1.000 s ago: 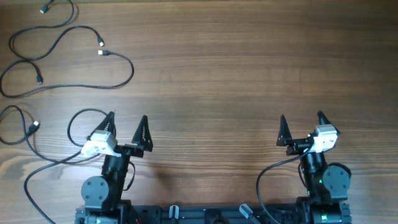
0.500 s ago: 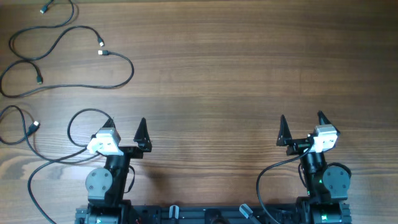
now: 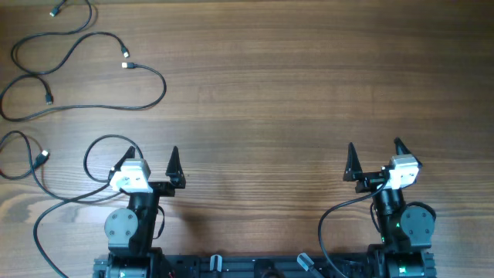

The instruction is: Untangle cables

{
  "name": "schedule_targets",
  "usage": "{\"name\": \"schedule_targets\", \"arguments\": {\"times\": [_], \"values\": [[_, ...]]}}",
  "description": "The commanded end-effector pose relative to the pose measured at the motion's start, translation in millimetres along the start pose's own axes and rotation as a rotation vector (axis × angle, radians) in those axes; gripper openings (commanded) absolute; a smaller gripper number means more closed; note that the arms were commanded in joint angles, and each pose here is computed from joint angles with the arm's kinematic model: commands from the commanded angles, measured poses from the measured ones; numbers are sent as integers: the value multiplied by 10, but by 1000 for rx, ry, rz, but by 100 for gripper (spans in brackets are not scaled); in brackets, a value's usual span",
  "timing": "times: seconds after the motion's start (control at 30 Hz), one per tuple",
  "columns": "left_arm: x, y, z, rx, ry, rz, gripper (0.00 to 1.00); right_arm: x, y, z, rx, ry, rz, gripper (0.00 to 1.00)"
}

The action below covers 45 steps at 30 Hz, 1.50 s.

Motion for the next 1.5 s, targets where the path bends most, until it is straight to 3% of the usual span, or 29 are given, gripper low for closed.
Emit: {"name": "schedule_targets", "arguments": {"times": [0.0, 0.77, 1.47], "values": [[9, -16, -3, 2, 7, 41, 100, 4, 5, -2, -4, 1, -18, 100], [17, -16, -3, 3, 16, 145, 100, 3, 3, -2, -4, 1, -17, 100], [19, -11, -3, -1, 20, 119, 100, 3, 3, -2, -4, 1, -18, 100]]}}
Point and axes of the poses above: each gripper's point midway between its finger pads, its own z axis out along the fingers, its own x axis along the line the jaws close on, y = z × x, the point moved 8 cm from there along -z, back along the fingers, and after that the axes turned 7 degrees about z, right-handed, at the moved point
